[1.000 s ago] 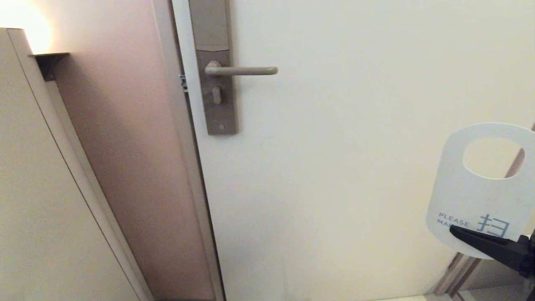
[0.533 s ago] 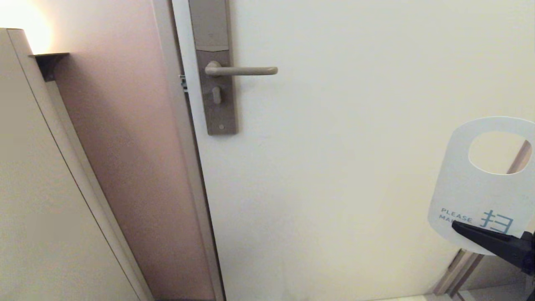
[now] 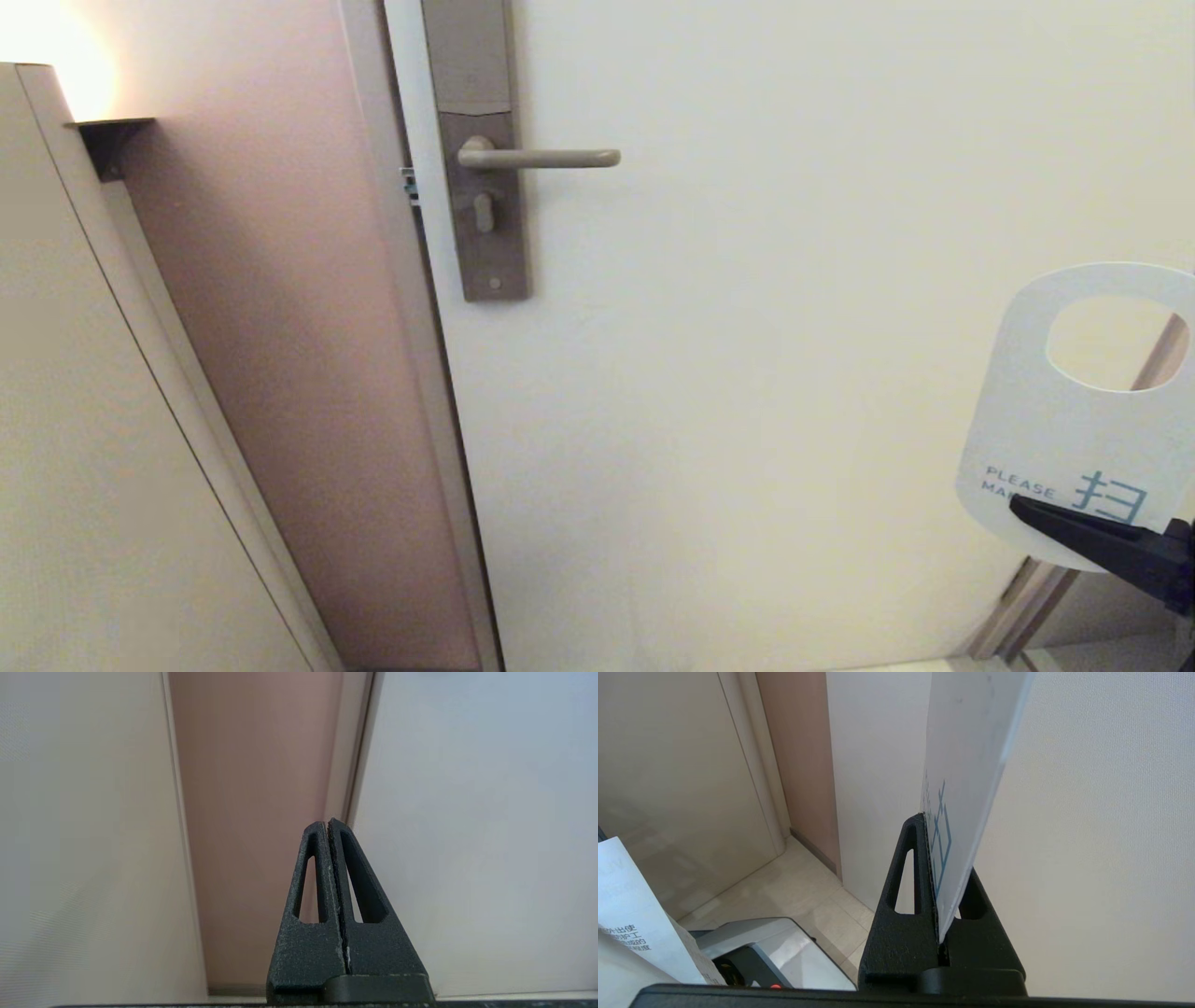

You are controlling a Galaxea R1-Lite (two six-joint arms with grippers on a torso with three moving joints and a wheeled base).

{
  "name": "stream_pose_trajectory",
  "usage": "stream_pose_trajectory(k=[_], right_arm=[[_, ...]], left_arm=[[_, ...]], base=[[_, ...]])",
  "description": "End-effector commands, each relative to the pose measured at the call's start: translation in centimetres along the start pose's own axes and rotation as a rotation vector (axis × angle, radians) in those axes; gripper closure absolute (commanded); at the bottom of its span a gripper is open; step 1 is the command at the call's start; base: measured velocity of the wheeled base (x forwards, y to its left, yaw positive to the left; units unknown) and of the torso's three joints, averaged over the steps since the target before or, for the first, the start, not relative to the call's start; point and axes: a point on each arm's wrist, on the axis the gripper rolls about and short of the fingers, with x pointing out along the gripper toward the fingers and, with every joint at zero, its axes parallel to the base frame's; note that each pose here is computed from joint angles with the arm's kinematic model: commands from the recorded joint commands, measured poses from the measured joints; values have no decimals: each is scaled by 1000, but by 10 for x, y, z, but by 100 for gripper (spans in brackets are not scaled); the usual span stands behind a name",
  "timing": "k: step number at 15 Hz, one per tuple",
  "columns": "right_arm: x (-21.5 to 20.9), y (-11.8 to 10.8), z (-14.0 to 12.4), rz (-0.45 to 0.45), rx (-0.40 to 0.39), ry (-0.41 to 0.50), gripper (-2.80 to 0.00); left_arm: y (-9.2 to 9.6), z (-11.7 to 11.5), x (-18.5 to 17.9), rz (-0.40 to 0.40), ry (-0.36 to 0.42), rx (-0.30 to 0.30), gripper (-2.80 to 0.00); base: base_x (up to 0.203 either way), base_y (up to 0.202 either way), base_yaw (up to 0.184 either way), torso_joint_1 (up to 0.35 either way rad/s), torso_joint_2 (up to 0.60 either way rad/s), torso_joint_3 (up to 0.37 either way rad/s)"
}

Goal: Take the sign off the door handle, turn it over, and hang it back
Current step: Hang the sign back with the other side facing out

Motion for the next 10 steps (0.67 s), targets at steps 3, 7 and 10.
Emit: stream_pose_trajectory(k=[3, 7, 10], right_arm=[[0, 0, 1, 3, -3, -3, 0], [0, 0, 0, 3, -3, -2, 0], [0, 0, -1, 4, -1, 2, 0]], left_arm=[[0, -1, 0, -6, -2, -5, 0], [0, -1, 1, -14, -25, 2, 0], [0, 3, 2, -1, -73, 60, 0]], base=[[0, 0, 0, 0, 0, 0], [0, 0, 0, 0, 0, 0], [0, 0, 0, 0, 0, 0]])
